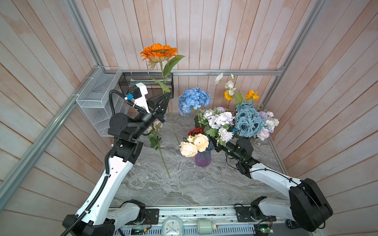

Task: Arrange the flowers into the vase
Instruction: 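Lift the orange gerbera high with the left gripper, then carry the orange gerbera over the vase and lower it in with the left gripper, then open the left gripper and draw it back toward the pale peach rose on the table, then lower the left gripper and grasp the pale peach rose stem, then lift the pale peach rose high with the left gripper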

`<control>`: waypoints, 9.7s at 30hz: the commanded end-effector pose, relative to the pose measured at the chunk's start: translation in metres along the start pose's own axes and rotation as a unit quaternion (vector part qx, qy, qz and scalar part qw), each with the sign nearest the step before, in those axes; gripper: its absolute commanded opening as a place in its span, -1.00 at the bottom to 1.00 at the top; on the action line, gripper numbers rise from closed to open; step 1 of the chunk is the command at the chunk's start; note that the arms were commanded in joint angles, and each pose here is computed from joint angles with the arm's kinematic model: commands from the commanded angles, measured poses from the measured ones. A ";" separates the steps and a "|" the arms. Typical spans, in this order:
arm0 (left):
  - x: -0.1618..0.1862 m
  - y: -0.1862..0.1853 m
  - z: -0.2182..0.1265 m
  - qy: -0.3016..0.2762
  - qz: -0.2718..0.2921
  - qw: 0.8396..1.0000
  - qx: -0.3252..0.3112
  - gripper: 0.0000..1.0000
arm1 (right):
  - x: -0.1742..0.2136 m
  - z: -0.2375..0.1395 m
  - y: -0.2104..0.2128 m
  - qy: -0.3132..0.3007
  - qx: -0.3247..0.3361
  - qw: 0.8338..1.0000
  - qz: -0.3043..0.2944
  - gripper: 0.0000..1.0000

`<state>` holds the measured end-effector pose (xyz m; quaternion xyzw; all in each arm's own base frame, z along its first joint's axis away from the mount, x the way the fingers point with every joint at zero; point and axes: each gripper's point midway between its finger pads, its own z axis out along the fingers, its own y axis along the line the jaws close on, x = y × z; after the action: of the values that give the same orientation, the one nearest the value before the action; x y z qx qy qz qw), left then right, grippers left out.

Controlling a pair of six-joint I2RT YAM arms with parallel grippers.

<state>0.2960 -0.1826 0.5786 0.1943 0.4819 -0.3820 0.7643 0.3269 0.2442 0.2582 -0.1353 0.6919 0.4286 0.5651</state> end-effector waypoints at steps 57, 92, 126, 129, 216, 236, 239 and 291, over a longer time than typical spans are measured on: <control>0.183 -0.078 0.071 0.027 -0.017 0.992 0.121 -1.00 | 0.004 -0.005 0.004 0.002 0.001 1.000 -0.018 -0.74; 0.230 -0.063 0.039 0.163 -0.046 0.985 0.038 0.46 | 0.007 -0.007 0.005 0.005 -0.004 1.000 -0.010 -0.74; 0.234 0.088 -0.129 0.211 -0.087 0.911 -0.343 0.72 | 0.007 -0.013 0.003 0.005 0.011 0.999 -0.031 -0.70; 0.242 0.101 -0.141 0.209 -0.095 0.903 -0.362 0.72 | 0.007 -0.012 0.003 0.010 0.011 0.999 -0.035 -0.69; 0.494 0.241 -0.272 0.647 -0.109 0.576 -0.488 -0.55 | 0.009 -0.017 -0.001 0.022 0.031 0.997 -0.069 -0.59; 0.306 0.246 -0.148 0.355 -0.149 0.797 -0.465 -1.00 | 0.014 -0.015 -0.005 0.027 0.034 0.997 -0.063 -0.57; 0.260 0.234 -0.129 0.307 -0.140 0.828 -0.448 -1.00 | 0.016 -0.015 -0.006 0.029 0.035 0.997 -0.065 -0.53; -0.111 -0.063 0.031 -0.036 -0.196 0.970 0.136 -1.00 | 0.023 -0.007 -0.015 0.055 0.045 0.991 -0.118 -0.77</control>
<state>0.2405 -0.1863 0.6957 0.1617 0.4338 -0.5686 0.6800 0.3212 0.2371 0.2523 -0.2129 0.6917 0.3330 0.6044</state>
